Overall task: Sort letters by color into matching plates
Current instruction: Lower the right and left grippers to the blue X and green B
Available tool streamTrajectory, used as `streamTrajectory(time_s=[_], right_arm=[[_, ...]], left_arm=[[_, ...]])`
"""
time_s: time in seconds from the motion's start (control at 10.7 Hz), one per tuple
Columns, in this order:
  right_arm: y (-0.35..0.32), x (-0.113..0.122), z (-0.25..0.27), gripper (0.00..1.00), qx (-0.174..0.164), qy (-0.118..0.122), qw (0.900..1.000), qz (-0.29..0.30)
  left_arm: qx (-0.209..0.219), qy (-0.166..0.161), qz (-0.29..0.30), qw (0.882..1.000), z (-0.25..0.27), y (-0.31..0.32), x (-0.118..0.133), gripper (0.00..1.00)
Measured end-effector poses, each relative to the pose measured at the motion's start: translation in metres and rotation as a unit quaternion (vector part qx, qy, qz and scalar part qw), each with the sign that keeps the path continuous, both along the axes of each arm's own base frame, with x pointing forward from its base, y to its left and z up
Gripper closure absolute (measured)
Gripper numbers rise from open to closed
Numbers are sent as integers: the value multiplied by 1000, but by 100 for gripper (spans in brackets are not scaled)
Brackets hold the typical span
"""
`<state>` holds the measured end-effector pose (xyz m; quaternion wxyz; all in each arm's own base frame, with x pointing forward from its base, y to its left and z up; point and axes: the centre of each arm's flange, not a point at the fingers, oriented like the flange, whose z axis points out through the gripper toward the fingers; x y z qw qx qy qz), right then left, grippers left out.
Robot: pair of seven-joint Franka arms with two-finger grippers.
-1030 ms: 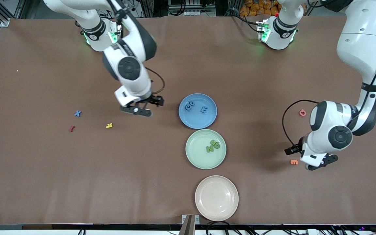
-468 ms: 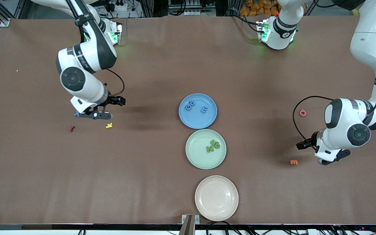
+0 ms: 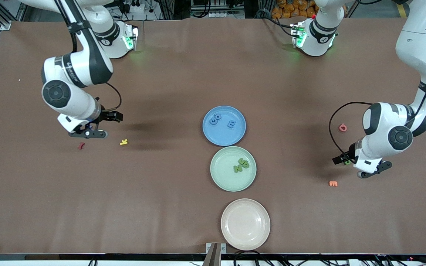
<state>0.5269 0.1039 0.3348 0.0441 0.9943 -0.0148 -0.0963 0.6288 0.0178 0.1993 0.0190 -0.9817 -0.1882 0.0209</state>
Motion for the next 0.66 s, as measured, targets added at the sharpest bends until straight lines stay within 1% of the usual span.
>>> streamTrajectory(time_s=[0.19, 0.37, 0.66], right_arm=[[-32, 1, -5, 0, 9, -10, 1000, 4], [-57, -4, -20, 0, 16, -23, 1000, 7], [-83, -7, -31, 0, 19, -33, 999, -2]], left_arm=[[-7, -16, 5, 1000, -9, 5, -8, 0], [-11, -27, 14, 999, -11, 17, -10, 0], [-12, -33, 15, 999, -12, 19, -11, 0]])
